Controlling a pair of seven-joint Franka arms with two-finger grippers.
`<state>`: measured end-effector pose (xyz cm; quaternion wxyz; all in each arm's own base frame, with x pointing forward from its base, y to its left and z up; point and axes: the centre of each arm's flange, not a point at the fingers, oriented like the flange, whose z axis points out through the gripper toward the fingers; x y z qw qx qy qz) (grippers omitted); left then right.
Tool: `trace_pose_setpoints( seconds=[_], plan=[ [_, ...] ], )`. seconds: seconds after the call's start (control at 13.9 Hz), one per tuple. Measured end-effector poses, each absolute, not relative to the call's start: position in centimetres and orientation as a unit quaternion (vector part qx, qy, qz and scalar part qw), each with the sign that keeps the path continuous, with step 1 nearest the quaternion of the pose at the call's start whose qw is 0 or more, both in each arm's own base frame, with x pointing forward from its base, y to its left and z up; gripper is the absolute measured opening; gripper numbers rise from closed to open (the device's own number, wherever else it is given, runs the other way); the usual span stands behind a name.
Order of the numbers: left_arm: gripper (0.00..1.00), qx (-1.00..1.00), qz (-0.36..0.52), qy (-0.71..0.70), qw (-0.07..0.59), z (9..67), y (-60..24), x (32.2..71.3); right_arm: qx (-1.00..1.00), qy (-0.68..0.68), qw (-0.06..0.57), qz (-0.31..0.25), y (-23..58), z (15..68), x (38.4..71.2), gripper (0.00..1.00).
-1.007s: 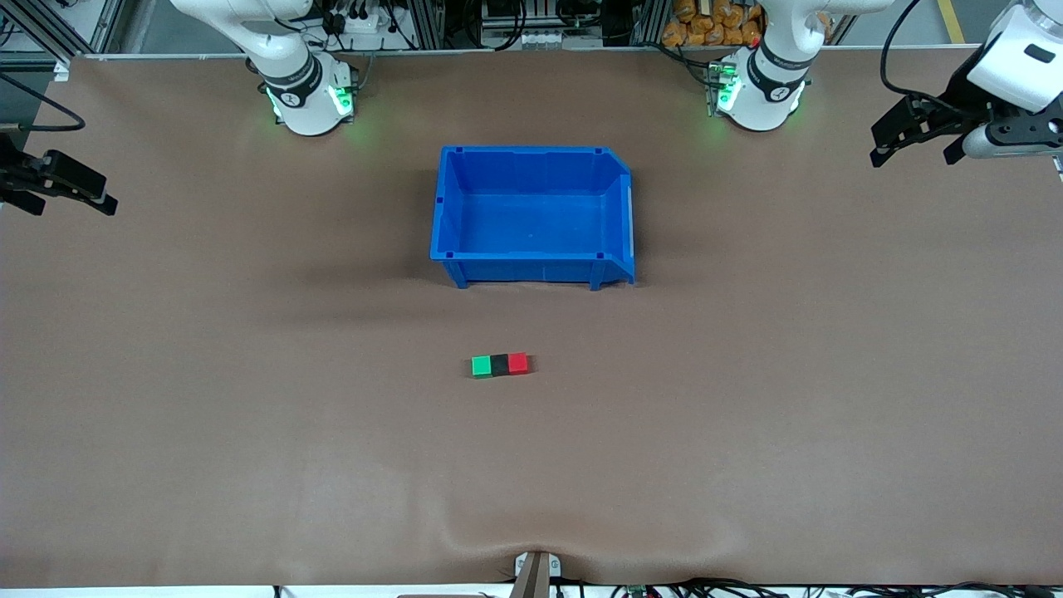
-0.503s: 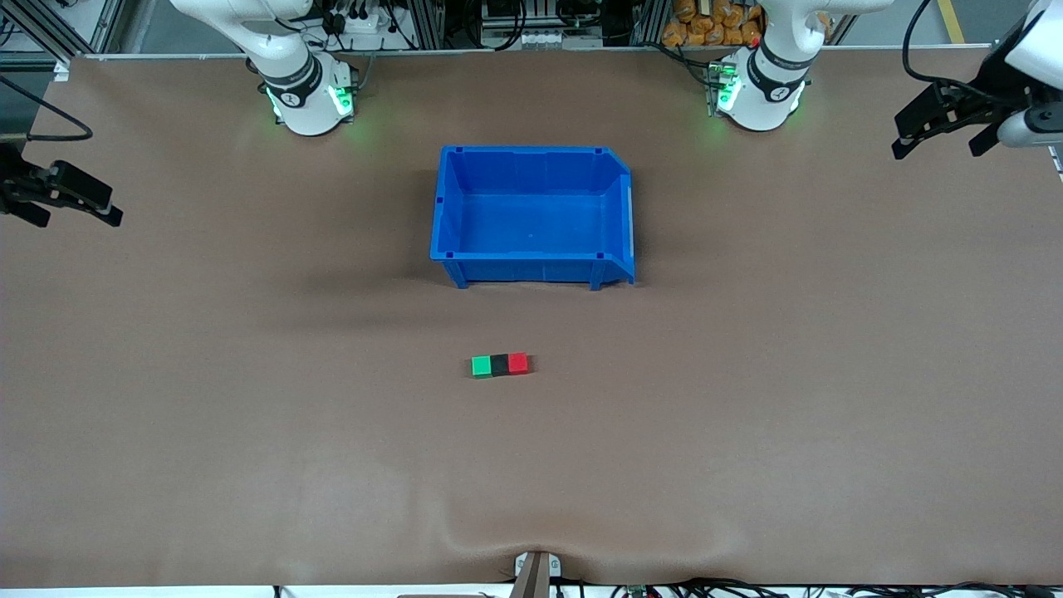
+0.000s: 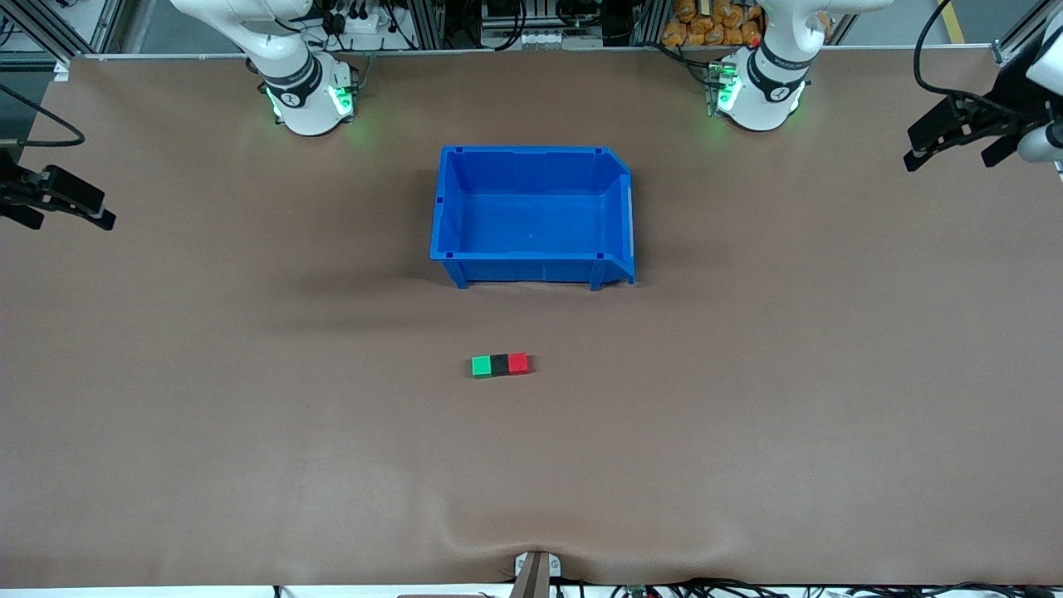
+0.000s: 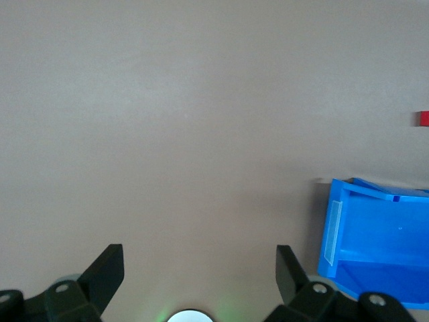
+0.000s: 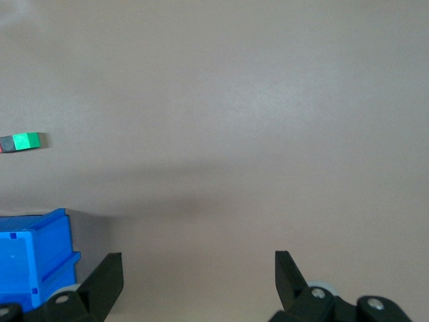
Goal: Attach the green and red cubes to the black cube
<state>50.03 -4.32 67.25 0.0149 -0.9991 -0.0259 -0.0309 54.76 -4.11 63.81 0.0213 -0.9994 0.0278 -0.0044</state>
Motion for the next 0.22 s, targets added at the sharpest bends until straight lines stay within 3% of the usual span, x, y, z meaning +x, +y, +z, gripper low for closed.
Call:
trace_pose_setpoints(
  seconds=[0.22],
  plan=[
    [1.0,-0.999,-0.035,-0.026,0.014,67.6,-4.37,50.55,-0.999,0.031,0.021,-0.008,-4.44,63.96,54.8,1.0]
  ],
)
